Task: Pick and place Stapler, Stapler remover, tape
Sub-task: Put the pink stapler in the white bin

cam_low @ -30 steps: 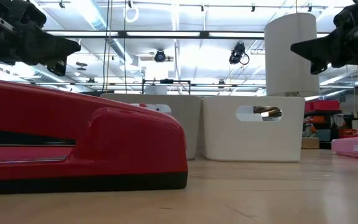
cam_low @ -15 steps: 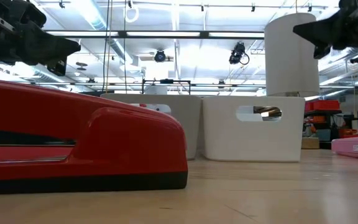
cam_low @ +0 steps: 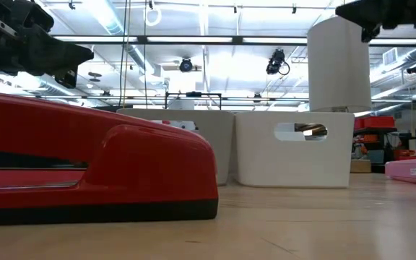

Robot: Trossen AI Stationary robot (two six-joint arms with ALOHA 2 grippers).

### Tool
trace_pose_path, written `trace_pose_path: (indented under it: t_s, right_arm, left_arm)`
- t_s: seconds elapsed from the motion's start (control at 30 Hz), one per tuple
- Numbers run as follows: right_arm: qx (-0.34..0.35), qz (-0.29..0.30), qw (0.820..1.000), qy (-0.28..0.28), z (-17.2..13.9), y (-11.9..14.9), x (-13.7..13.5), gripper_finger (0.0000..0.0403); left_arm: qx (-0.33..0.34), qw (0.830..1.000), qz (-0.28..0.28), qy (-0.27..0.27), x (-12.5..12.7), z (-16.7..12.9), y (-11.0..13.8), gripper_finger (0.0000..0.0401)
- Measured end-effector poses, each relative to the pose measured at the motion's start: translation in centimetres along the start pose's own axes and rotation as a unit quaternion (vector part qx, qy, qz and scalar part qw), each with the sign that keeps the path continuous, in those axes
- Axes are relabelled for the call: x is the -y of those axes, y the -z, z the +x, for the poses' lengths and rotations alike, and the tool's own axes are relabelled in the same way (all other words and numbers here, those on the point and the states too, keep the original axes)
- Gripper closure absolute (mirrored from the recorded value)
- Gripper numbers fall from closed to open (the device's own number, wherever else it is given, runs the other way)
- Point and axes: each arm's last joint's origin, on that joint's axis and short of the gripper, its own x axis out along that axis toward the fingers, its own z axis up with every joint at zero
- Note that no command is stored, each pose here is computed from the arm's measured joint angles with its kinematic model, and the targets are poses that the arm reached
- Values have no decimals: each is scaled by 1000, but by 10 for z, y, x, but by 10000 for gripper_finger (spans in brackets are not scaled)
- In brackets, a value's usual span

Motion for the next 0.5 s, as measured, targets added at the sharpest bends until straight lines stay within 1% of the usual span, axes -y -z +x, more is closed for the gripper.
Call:
trace_pose_path:
  t_s: [0.2,0.5]
  right_arm:
    - [-7,-5,1000,-1,7,-32,3,403]
    - [4,-4,1000,1,14,-77,8,403]
  left_arm:
    - [0,1000,0,0,0,0,0,373]
    - [0,1000,0,0,0,0,0,373]
